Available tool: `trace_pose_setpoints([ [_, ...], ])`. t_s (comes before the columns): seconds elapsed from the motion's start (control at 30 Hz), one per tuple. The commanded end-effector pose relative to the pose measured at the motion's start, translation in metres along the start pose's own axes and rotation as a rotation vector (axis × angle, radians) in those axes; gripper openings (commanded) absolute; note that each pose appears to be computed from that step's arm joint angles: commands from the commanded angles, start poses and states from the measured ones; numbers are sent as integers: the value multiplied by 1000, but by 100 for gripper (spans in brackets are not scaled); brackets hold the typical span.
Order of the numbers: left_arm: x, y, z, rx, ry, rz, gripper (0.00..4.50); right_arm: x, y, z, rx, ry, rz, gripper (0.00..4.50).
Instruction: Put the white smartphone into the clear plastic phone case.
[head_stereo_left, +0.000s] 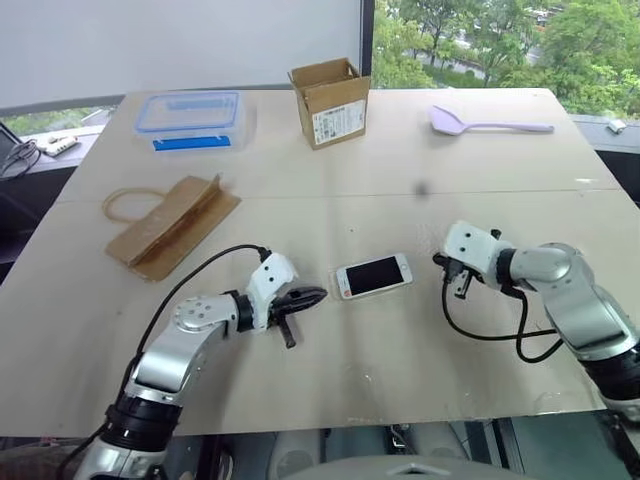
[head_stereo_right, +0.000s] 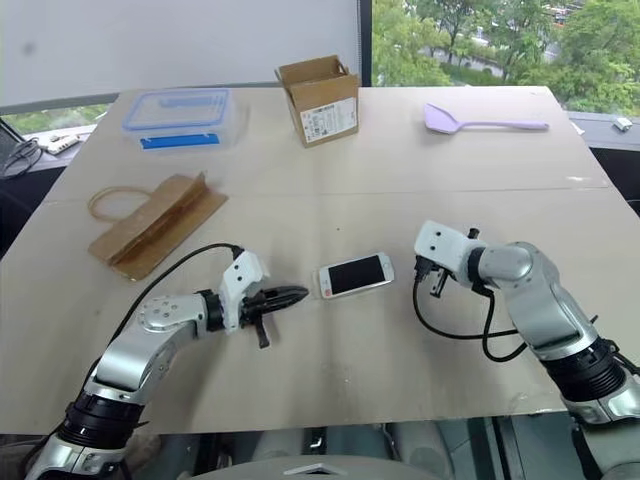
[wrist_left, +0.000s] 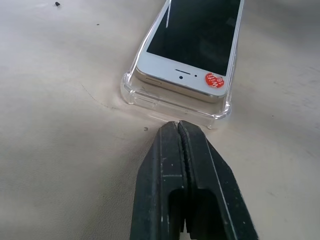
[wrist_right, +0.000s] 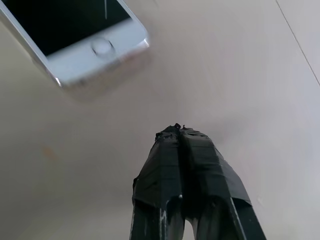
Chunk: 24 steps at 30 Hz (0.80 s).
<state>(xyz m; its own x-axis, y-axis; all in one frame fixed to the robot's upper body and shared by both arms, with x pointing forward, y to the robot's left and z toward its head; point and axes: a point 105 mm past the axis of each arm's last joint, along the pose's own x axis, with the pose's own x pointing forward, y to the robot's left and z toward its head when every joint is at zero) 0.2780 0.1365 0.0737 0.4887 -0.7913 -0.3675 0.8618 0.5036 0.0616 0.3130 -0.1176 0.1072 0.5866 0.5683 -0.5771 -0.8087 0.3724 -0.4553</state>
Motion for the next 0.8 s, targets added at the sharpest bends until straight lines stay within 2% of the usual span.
trace_pose_setpoints([
  [0.03,3,3,-8,-1,35,5,2,11,9,22,-105,-42,24,0],
  [0.17,4,5,-7,1,34,2,2,24,27,38,-144,-88,93,0],
  [0.33,6,6,-6,3,29,3,2,28,39,44,-157,-114,139,0],
  [0.63,2,26,-3,71,45,4,2,16,55,55,-118,-192,314,0],
  [0.8,4,31,1,104,42,-32,2,10,53,60,-101,-209,333,0],
])
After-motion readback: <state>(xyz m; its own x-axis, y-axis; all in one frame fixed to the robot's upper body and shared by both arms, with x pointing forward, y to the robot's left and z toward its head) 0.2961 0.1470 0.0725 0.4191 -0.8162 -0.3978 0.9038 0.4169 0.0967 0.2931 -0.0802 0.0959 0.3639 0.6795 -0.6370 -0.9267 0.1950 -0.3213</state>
